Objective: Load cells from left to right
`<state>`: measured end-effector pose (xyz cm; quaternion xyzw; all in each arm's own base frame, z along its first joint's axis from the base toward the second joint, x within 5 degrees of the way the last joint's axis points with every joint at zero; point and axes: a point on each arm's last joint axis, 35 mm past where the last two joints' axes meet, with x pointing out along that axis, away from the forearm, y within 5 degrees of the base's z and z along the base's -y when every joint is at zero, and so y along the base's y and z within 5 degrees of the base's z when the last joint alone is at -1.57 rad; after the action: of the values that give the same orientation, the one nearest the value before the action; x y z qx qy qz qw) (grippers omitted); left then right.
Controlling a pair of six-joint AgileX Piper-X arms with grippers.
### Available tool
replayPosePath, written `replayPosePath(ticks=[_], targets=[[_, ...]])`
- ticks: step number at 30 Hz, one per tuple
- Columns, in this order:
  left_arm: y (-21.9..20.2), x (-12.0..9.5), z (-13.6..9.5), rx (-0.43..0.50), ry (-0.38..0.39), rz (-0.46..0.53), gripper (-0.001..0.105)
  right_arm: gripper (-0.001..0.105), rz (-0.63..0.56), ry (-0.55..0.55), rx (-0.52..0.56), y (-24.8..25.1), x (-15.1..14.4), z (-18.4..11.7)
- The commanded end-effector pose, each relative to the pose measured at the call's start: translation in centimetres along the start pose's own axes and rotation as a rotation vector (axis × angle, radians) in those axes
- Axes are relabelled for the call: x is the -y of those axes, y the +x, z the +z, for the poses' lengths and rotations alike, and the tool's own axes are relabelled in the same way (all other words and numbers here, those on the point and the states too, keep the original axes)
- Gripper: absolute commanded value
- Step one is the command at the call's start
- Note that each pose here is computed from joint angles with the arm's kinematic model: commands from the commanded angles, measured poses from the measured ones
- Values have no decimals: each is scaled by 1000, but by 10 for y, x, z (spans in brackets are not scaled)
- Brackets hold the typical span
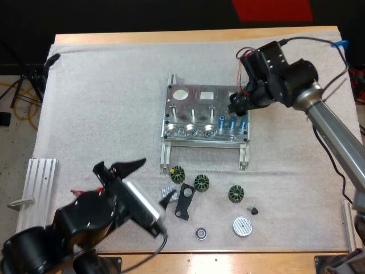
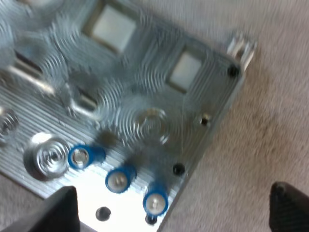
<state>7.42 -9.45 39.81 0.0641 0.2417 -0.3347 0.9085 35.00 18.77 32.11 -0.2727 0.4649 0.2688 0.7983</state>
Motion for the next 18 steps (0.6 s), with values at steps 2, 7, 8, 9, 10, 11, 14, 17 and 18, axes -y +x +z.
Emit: replayPosePath(ticks=[2,7,8,9,10,11,14,17,18], targets=[[11,-6,7,11,20,74,76,77,-22,-1,79,-13,3,1],[41,-30,23,34,25,204,76,77,-51,3,164,-21,2,0],[49,-39,27,47,19,215,76,77,-56,4,179,-21,2,-2],[54,-47,30,60,8,210,76,77,-61,7,189,-21,3,-4],[56,-53,32,73,1,220,76,77,-64,10,192,-20,3,-5],[61,-62,34,81,-9,220,76,77,-69,16,195,-20,5,-8],[69,-85,36,92,-57,238,76,77,-90,53,183,-20,20,-16],[69,-106,34,87,-102,313,76,77,-127,107,178,-25,42,-26],[69,-108,34,87,-104,318,76,77,-135,119,179,-26,47,-29]])
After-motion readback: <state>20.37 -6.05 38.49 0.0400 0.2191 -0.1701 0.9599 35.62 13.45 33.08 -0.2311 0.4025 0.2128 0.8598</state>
